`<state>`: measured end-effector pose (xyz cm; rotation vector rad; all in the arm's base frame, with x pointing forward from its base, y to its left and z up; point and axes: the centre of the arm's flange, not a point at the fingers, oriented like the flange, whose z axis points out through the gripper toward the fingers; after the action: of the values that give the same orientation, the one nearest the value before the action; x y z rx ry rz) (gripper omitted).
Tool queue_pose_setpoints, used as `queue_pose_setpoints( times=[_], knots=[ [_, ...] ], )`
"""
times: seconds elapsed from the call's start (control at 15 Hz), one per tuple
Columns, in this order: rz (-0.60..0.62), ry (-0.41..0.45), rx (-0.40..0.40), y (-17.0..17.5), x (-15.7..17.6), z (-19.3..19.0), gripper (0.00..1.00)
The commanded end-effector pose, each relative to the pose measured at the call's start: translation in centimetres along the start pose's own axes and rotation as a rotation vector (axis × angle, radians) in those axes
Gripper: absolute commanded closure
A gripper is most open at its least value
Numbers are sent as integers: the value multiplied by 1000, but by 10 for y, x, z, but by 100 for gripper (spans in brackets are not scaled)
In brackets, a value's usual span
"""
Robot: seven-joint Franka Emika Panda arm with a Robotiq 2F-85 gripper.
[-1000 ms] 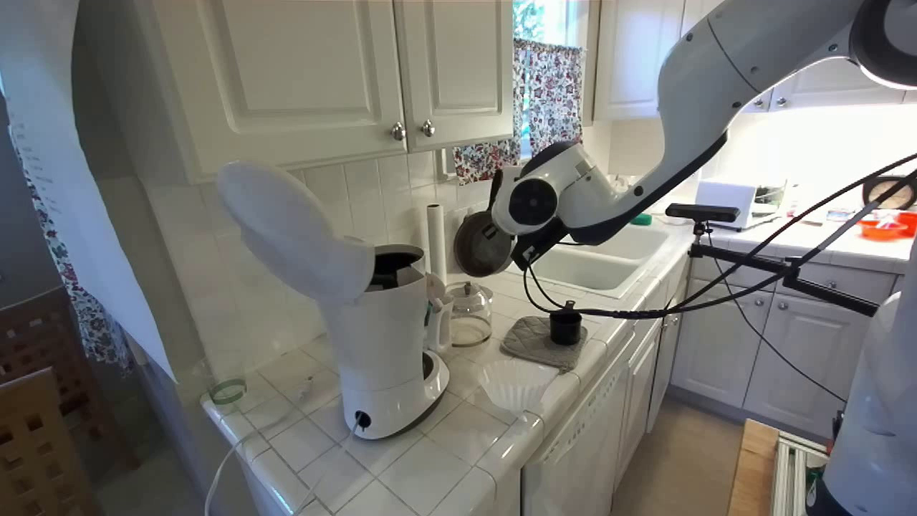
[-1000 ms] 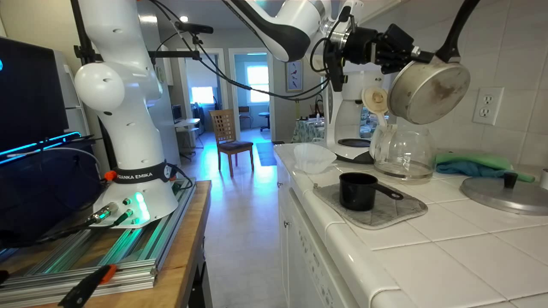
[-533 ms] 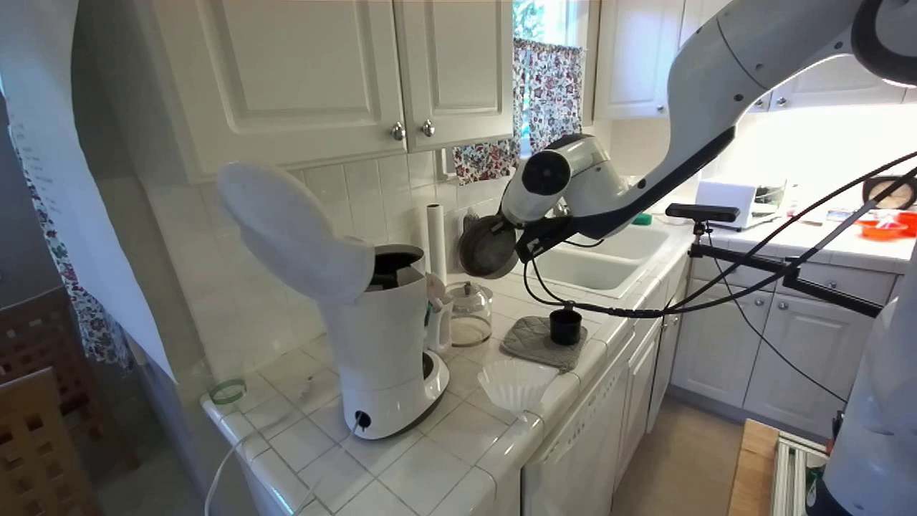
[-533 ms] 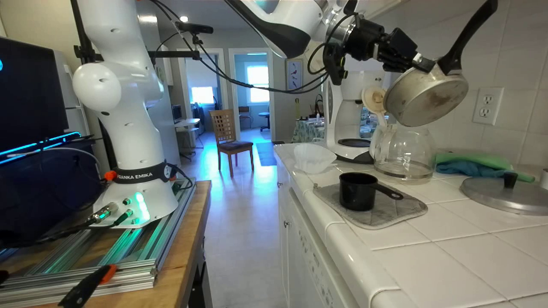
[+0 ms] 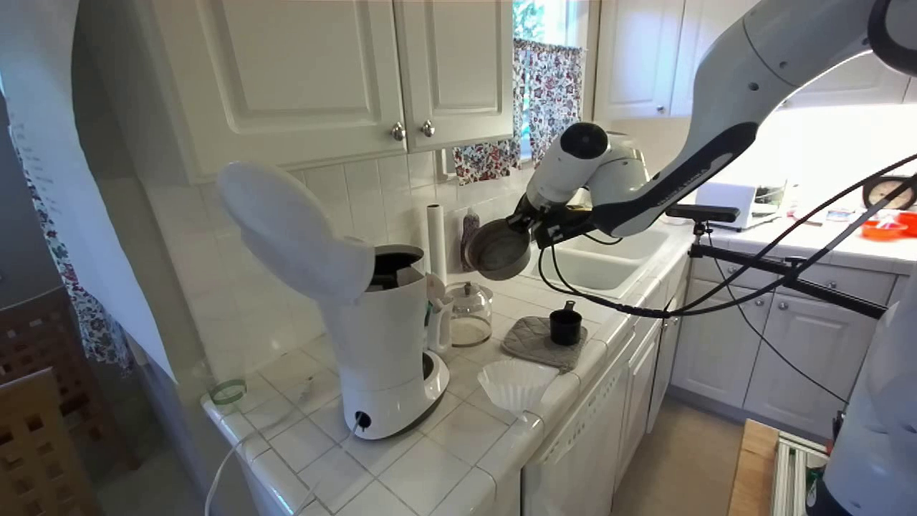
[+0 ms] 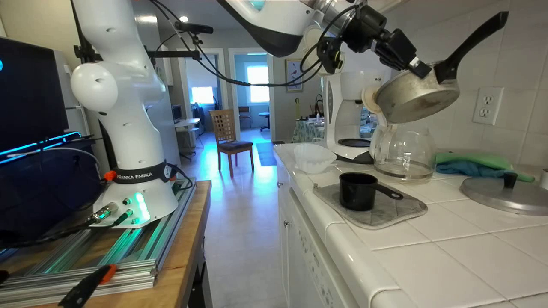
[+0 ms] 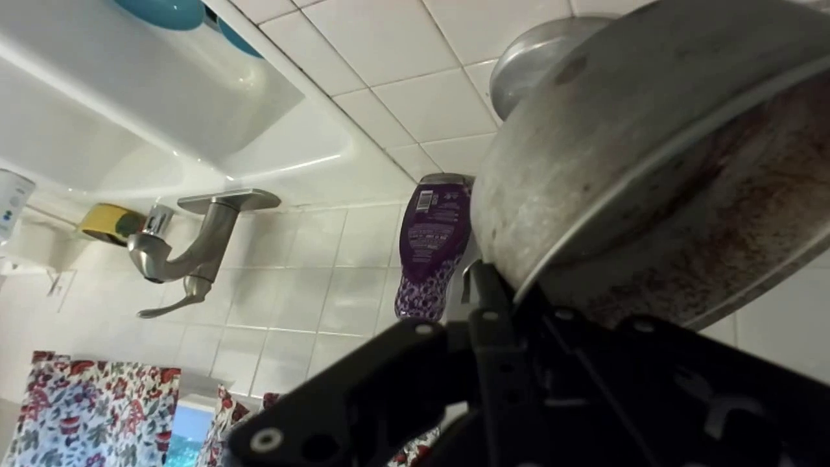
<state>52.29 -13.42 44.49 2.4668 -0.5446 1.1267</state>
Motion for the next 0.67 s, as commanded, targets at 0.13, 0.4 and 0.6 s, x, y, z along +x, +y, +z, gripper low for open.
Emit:
queue_pose_setpoints(
  times=[0.13, 0.4, 0.6],
  knots=[
    [74, -80, 71, 46, 1, -18, 98],
    [115, -121, 70, 71, 0, -10, 98],
    [140, -145, 75, 88, 0, -1, 98]
  ],
)
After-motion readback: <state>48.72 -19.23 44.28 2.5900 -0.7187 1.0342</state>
